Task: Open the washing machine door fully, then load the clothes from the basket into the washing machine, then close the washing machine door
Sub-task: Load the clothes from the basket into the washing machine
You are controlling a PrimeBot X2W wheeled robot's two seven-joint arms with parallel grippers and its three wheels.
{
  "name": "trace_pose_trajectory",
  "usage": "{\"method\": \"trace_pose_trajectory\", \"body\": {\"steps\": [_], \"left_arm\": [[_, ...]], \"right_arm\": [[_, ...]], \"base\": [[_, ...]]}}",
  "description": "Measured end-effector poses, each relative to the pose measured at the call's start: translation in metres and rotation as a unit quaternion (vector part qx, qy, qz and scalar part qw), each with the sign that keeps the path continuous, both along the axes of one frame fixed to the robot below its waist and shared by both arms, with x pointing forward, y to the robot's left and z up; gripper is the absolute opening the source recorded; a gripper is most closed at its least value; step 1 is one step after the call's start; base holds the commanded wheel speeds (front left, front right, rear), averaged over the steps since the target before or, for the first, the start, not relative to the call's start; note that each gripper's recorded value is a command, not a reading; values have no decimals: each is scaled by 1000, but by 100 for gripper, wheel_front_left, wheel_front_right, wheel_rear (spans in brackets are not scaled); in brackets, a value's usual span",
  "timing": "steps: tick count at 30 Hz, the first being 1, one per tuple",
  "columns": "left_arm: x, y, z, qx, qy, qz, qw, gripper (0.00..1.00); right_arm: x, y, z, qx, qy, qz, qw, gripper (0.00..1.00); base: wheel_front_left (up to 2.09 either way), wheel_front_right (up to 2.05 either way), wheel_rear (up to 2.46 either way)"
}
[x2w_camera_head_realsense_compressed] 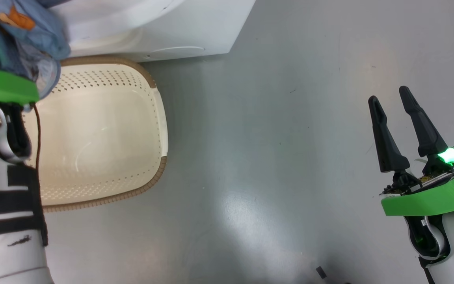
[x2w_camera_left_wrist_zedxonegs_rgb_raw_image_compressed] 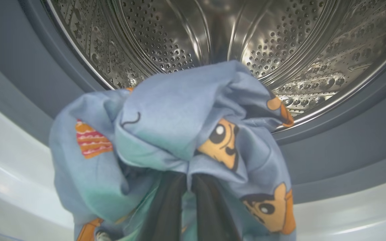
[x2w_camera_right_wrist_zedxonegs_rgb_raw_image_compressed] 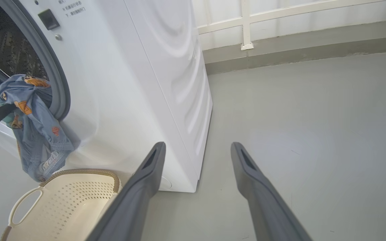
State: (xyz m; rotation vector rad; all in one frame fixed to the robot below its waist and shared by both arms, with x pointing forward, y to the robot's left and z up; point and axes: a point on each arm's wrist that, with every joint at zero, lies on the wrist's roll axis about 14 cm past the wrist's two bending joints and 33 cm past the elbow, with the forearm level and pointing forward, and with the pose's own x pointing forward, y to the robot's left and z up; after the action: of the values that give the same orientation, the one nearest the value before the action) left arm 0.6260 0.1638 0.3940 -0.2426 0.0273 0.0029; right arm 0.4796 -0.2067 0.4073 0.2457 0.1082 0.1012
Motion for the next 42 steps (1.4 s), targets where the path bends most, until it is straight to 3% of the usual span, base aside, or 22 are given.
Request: {"method": "trace_pose_trajectory", "body": {"steps": [9, 17, 22, 27, 30, 31, 32, 33, 42], "left_arm": [[43, -13, 55, 14, -72, -22, 997, 0], [88, -14, 65, 8, -55, -26, 998, 0], [112, -11, 105, 23, -99, -25, 995, 0], [119, -10, 162, 37, -187, -14, 982, 0], [120, -20, 146, 40, -163, -25, 985, 0], [120, -23, 133, 41, -143, -27, 989, 20], [119, -27, 118, 39, -119, -31, 992, 67], [117, -31, 106, 45, -102, -38, 993, 100], [110, -33, 69, 66, -36, -44, 996, 100]], "right_arm": [[-2, 0, -3, 1, 4, -3, 1000, 100], [-7, 0, -6, 5, 11, -8, 1000, 100], [-11, -7, -5, -1, 15, -16, 1000, 100], [-13, -11, -8, -5, 21, -22, 1000, 100], [-14, -13, -8, -6, 21, -24, 999, 100], [-14, -12, -7, -6, 21, -24, 999, 100], [-14, -12, -7, -5, 21, -23, 1000, 100], [-14, -11, -7, -5, 20, -22, 1000, 100], [-14, -6, -4, -1, 17, -16, 1000, 100]], "base": [[0, 0, 0], [0, 0, 0], [0, 0, 0], [0, 0, 0], [0, 0, 0], [0, 0, 0], [0, 0, 0], [0, 0, 0], [0, 0, 0]]}}
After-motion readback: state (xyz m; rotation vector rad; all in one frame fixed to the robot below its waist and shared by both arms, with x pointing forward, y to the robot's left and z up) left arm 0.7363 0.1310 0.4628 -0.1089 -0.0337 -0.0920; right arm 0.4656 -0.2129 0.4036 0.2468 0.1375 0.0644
